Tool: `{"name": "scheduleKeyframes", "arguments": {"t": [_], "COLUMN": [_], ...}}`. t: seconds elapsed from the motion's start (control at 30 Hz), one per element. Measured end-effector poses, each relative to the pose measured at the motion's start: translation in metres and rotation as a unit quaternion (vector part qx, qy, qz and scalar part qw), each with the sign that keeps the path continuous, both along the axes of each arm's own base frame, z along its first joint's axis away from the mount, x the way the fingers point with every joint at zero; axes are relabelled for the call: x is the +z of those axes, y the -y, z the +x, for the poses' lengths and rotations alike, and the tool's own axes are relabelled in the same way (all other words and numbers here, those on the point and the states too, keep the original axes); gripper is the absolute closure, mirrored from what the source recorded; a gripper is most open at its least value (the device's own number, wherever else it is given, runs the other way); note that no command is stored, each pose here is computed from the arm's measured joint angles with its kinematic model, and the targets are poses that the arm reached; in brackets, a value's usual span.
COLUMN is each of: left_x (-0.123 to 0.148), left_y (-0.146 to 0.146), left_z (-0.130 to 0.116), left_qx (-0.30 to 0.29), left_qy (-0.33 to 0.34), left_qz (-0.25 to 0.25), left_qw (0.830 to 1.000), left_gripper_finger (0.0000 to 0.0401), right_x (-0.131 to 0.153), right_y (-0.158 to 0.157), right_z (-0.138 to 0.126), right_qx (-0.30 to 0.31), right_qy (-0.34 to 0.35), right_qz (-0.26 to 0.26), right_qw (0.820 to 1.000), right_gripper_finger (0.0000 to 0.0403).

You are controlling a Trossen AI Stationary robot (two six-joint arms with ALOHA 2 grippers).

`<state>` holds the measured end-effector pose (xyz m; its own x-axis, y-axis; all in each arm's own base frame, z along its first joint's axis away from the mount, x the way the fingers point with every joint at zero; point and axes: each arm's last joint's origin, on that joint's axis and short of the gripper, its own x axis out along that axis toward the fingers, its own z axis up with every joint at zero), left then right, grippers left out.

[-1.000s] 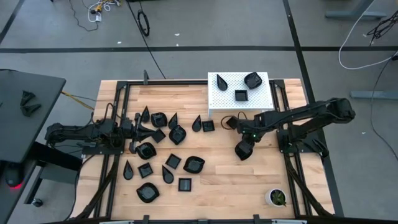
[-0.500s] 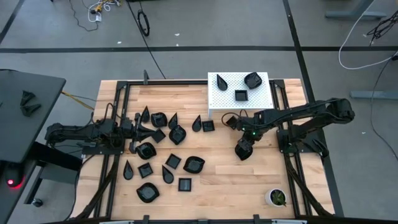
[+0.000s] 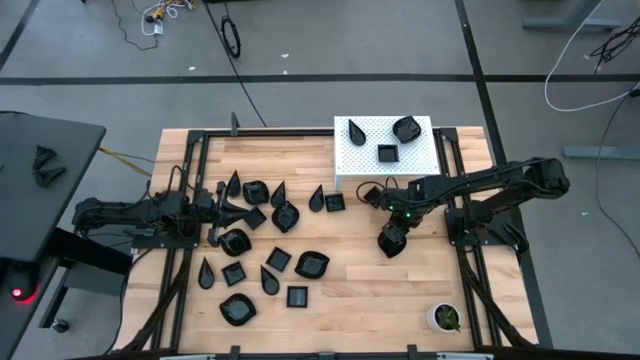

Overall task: Pick & Place Mini shaped plates
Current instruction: Stack the black leaf shaped plate on the black leaf shaped plate on the shelf

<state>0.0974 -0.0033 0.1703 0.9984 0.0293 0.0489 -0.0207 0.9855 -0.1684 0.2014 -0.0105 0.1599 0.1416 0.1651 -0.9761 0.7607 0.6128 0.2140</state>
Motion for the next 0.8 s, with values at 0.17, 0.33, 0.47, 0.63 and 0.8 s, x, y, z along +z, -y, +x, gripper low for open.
{"name": "scheduleKeyframes", "arguments": {"t": [0.17, 0.33, 0.47, 0.63, 0.8], "left_x": [0.0, 0.0, 0.0, 0.0, 0.0], "left_y": [0.0, 0.0, 0.0, 0.0, 0.0], "left_z": [0.0, 0.0, 0.0, 0.0, 0.0], "left_qx": [0.0, 0.0, 0.0, 0.0, 0.0], "left_qy": [0.0, 0.0, 0.0, 0.0, 0.0], "left_qz": [0.0, 0.0, 0.0, 0.0, 0.0], "left_qw": [1.0, 1.0, 1.0, 1.0, 1.0], "left_gripper_finger": [0.0369, 0.0369, 0.0369, 0.0369, 0.0369], "right_x": [0.0, -0.011, -0.014, -0.014, -0.014], "right_y": [0.0, -0.002, -0.002, -0.002, -0.002], "right_z": [0.0, -0.003, -0.004, -0.004, -0.003], "right_qx": [-0.002, 0.008, 0.01, 0.013, 0.013], "right_qy": [0.002, 0.017, 0.019, 0.023, 0.024], "right_qz": [0.0, 0.025, 0.025, 0.022, 0.021], "right_qw": [1.0, 1.0, 0.999, 0.999, 0.999], "right_gripper_finger": [0.0289, 0.0289, 0.0289, 0.0289, 0.0298]}}
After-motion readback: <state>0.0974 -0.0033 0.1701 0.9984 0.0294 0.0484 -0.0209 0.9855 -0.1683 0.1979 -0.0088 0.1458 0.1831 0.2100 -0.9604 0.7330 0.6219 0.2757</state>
